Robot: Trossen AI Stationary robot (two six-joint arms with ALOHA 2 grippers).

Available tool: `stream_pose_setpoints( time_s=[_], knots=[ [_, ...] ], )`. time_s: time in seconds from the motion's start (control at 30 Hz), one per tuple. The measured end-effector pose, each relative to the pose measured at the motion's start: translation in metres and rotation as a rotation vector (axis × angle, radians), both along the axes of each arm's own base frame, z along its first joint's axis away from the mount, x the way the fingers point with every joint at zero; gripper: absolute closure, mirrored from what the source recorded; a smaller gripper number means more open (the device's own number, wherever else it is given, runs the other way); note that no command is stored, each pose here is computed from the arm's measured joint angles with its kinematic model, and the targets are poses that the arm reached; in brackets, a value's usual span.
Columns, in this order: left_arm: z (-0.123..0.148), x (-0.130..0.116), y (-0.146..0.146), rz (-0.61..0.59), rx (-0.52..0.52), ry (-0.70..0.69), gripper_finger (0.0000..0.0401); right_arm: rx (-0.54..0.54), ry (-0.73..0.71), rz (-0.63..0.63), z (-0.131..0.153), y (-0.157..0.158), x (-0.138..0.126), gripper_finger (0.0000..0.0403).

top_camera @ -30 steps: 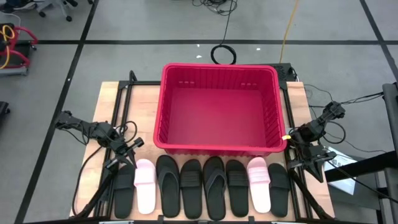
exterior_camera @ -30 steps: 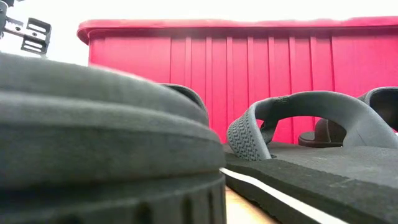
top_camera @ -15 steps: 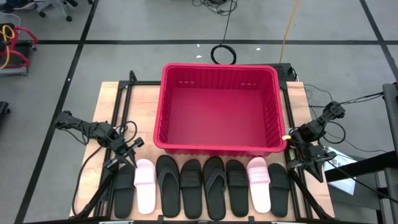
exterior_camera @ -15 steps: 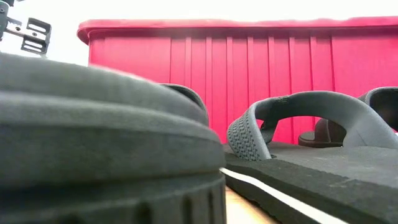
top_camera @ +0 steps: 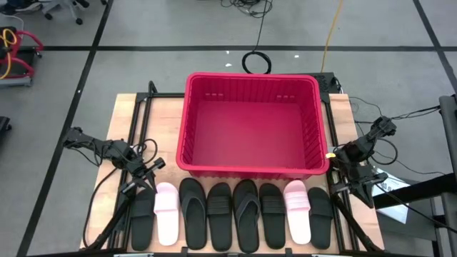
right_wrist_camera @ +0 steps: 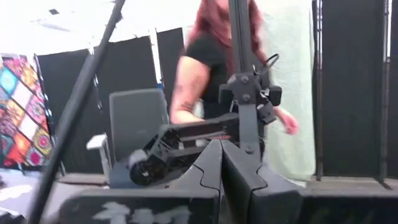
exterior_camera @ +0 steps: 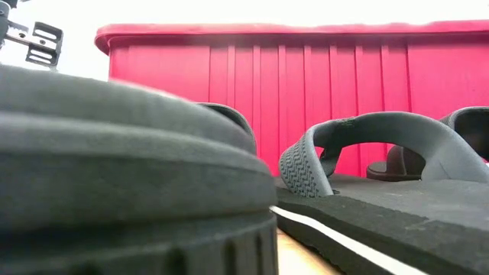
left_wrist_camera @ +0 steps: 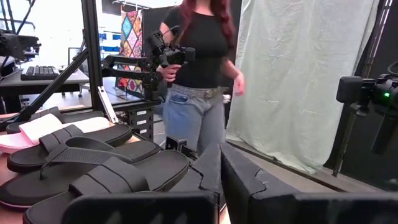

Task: Pick and place slides into bin
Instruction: Put the black slide into the red bin

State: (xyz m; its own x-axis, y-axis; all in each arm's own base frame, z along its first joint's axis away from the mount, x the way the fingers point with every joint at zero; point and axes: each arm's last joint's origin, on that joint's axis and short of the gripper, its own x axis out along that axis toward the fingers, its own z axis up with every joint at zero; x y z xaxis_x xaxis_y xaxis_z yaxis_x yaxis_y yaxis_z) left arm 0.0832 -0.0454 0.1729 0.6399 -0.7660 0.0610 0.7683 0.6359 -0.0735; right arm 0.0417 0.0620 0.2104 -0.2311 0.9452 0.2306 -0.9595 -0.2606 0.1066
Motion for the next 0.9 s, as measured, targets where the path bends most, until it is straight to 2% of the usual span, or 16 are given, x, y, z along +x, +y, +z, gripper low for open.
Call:
stream_pose_setpoints(
  time_s=[0.27,0.5,0.6,0.7,0.9],
  knots=[
    [0.000,0.000,0.000,0.000,0.000,0.000,0.0373,0.101,-0.125,0.011,0.012,-0.005,-0.008,0.0403],
    [0.000,0.000,0.000,0.000,0.000,0.000,0.0386,0.077,-0.095,0.004,0.012,-0.004,-0.006,0.0403],
    [0.000,0.000,0.000,0.000,0.000,0.000,0.0395,0.098,-0.129,-0.003,0.030,-0.008,-0.011,0.0403],
    [0.000,0.000,0.000,0.000,0.000,0.000,0.0400,0.057,-0.074,-0.014,0.041,-0.008,-0.009,0.0403],
    [0.000,0.000,0.000,0.000,0.000,-0.001,0.0382,0.008,-0.025,-0.051,0.069,-0.008,-0.007,0.0403]
  ],
)
